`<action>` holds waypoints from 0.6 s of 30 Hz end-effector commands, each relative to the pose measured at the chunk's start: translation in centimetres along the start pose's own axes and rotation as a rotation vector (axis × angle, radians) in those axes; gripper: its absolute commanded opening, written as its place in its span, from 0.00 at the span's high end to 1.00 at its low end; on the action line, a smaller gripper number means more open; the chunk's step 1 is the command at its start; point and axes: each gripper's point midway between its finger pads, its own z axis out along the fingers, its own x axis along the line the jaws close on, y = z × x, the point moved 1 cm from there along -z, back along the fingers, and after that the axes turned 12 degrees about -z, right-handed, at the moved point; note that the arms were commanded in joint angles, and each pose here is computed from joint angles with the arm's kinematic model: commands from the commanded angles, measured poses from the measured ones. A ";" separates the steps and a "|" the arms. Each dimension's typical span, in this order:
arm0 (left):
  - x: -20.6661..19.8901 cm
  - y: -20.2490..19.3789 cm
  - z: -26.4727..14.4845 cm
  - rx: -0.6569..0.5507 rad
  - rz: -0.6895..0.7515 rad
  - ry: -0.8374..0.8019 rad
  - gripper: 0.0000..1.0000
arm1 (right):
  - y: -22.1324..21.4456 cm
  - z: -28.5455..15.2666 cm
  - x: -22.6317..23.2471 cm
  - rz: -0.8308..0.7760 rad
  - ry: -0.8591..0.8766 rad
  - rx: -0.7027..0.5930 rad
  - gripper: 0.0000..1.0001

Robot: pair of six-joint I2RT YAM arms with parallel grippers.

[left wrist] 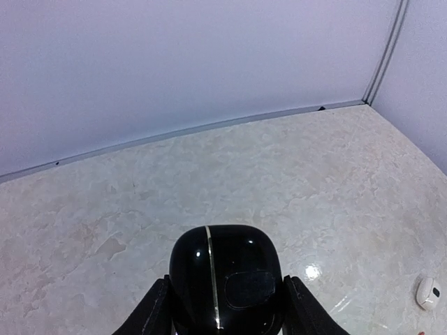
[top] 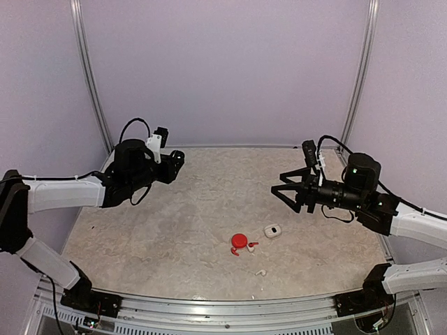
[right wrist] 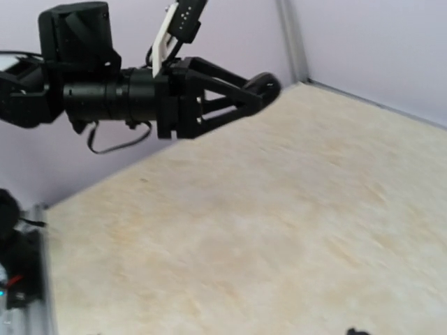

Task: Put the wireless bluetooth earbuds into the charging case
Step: Place the charging case with the earbuds at the center of the board.

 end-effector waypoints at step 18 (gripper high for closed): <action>7.2 -9.0 11.2 0.325 -0.184 0.134 0.68 | -8.0 -0.5 -4.3 0.105 -0.166 0.231 0.25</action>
